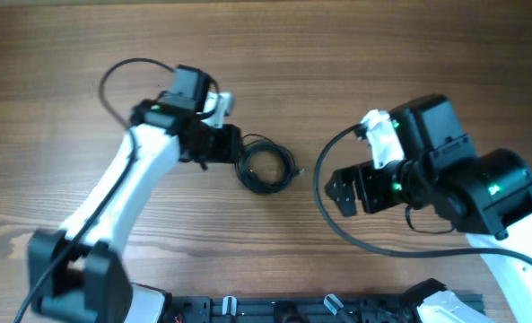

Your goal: Untangle cables

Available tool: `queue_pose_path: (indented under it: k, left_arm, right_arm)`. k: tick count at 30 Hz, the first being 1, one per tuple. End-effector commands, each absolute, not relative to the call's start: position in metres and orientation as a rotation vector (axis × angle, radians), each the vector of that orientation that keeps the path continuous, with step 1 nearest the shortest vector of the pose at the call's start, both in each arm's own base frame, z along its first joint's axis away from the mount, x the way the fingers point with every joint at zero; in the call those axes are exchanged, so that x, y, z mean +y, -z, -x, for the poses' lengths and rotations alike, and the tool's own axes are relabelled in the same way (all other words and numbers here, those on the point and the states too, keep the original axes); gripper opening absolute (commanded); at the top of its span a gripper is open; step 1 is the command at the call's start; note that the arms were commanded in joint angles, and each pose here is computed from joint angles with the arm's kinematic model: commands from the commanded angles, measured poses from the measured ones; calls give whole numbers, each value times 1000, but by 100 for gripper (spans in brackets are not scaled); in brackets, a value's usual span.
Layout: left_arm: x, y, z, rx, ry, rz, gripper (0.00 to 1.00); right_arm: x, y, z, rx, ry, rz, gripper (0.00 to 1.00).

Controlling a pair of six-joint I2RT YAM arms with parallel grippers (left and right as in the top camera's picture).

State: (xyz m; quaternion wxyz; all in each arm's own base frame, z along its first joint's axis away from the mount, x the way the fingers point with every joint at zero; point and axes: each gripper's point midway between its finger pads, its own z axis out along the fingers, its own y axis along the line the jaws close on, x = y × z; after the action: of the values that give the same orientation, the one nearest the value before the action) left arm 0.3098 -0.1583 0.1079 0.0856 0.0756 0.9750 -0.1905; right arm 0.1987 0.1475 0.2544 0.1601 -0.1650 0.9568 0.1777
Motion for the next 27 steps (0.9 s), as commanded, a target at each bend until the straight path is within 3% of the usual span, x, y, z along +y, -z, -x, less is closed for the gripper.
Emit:
queue_pose_path:
  k: [1, 27]
  left_arm:
    - [-178, -92, -314, 2908, 557, -335, 53]
    - [-183, -55, -335, 2898, 378, -308, 56]
  right_arm:
    - [151, -259, -195, 2722, -481, 484, 100]
    - [151, -247, -184, 2793, -479, 447, 100]
